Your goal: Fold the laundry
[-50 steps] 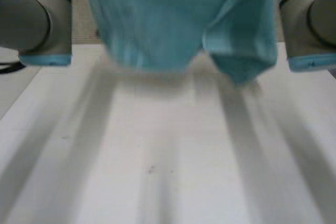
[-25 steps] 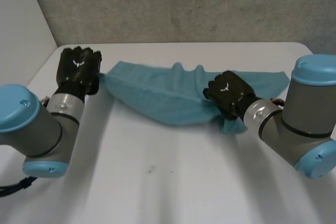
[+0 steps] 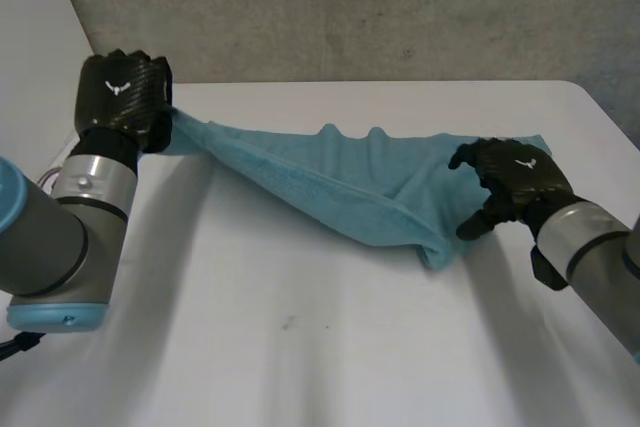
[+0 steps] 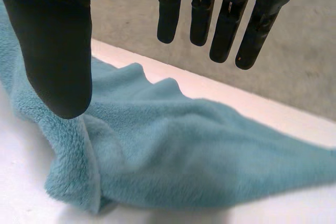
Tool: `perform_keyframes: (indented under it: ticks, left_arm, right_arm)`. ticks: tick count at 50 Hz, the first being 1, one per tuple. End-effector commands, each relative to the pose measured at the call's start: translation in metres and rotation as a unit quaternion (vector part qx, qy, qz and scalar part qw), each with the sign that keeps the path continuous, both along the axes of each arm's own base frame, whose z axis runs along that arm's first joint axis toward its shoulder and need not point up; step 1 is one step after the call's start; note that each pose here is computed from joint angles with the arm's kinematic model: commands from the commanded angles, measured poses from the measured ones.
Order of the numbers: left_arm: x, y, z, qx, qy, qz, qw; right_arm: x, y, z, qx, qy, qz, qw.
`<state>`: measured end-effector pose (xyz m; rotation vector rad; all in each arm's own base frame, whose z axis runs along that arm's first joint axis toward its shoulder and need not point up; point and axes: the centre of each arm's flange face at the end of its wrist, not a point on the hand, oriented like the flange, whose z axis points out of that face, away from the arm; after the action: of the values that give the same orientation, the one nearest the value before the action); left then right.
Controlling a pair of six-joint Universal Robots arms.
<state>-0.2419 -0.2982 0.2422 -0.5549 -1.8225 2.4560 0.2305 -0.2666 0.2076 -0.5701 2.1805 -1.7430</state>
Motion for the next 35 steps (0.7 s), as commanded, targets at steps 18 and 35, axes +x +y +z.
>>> perform_keyframes:
  ticks: [18,35]
  left_arm:
    - [0.003,0.013,0.016,-0.002,0.019,-0.006,1.0]
    - [0.008,0.012,0.015,0.0,0.017,0.0,1.0]
  right_arm:
    - [0.01,0.01,-0.063,0.172,-0.119,-0.026,0.977]
    - [0.009,-0.026,-0.04,0.056,-0.097,-0.092,0.989]
